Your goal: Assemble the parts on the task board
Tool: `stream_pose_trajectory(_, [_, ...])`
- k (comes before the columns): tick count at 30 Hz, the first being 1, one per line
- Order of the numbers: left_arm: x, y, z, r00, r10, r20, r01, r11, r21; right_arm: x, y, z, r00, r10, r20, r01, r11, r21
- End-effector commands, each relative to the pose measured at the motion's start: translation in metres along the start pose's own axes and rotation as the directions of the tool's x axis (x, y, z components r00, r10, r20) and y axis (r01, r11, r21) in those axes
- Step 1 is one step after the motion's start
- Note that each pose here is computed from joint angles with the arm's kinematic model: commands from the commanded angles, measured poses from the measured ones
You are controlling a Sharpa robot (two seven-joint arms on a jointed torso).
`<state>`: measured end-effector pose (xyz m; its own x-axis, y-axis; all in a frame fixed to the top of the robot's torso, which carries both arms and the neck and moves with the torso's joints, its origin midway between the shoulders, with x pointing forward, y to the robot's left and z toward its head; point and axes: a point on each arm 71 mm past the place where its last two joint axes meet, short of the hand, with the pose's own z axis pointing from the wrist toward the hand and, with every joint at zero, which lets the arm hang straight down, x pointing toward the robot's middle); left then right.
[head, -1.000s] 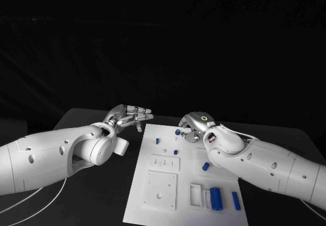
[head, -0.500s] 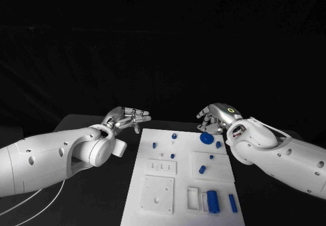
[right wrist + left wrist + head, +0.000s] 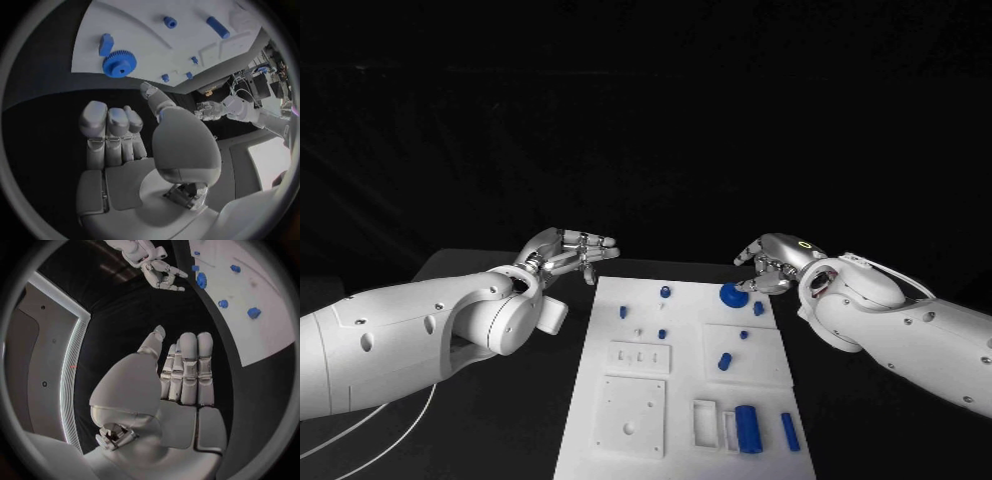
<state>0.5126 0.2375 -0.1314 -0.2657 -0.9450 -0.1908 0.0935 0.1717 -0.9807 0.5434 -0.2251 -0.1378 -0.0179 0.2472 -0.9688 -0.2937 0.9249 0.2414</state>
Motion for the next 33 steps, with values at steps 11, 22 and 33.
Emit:
stream_pose_trajectory(11, [0.0027, -0.0019, 0.0015, 1.000, -0.009, -0.021, 0.010, 1.000, 0.015, 0.023, -0.010, 0.005, 0.994, 0.003, -0.106, 0.000, 1.000, 0.026])
stream_pose_trajectory(22, [0.0031, -0.0017, 0.0019, 1.000, -0.010, -0.023, 0.010, 1.000, 0.014, 0.028, -0.014, 0.010, 0.996, 0.000, -0.088, 0.004, 0.999, 0.050])
stream_pose_trajectory(33, [0.0026, -0.0015, 0.0017, 1.000, -0.009, -0.022, 0.010, 1.000, 0.014, 0.031, -0.014, 0.013, 0.995, 0.003, -0.096, 0.002, 0.999, 0.053])
